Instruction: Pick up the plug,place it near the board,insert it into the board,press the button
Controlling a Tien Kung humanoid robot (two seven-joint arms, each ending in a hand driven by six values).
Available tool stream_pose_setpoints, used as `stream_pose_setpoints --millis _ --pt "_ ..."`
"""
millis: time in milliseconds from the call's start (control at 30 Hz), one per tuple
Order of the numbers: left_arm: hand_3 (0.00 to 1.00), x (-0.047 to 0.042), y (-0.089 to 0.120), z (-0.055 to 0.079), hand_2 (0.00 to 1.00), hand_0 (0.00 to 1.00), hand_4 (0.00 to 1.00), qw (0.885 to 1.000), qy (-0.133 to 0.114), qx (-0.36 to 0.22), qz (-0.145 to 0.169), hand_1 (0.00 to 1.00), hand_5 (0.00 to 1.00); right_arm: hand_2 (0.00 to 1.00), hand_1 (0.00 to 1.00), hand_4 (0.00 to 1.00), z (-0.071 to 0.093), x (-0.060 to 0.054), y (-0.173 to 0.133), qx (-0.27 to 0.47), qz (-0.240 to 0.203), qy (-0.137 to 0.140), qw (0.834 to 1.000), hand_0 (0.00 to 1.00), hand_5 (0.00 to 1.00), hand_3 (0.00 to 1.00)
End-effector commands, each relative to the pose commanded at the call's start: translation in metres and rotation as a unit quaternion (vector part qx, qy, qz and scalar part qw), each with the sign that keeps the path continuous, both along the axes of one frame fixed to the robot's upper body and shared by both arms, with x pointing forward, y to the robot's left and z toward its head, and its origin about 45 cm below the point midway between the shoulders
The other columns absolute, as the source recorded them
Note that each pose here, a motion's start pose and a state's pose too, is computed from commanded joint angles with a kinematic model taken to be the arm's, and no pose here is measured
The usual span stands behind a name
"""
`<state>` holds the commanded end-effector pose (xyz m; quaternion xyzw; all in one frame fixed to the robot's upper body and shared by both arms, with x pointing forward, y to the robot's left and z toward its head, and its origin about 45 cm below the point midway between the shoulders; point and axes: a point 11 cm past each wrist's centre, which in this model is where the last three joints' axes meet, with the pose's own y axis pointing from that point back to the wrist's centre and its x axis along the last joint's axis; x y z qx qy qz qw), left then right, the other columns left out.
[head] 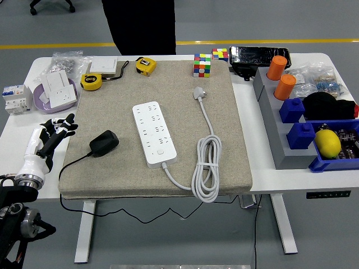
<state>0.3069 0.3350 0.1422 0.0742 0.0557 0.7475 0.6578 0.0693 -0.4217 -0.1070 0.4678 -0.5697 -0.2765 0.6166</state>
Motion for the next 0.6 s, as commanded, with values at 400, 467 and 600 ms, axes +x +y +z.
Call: stream_pose_setpoints --millis 400,467,600 --pt "0.500 0.0015 -0.0011 0.0015 0.498 0.640 0.866 1.000 -0.002 0.000 -0.003 0.593 0.532 0.258 0.355 0.370 -0.0010 0.0009 0.0021 0.013 0.008 0.008 1.000 0.610 0.162 0.182" --pt "0.499 0.0010 -0.0015 0.0011 0.498 0.639 0.867 1.000 -0.001 0.000 -0.003 0.593 0.539 0.280 0.385 0.341 -0.0013 0.0005 0.0030 0.014 0.009 0.008 1.000 0.616 0.141 0.173" --pt "0.499 -0.0001 -0.0019 -0.0002 0.498 0.639 0.867 1.000 0.001 0.000 -0.003 0.593 0.539 0.280 0.385 0.341 -0.0016 -0.0002 0.0035 0.015 0.008 0.009 1.000 0.616 0.141 0.173"
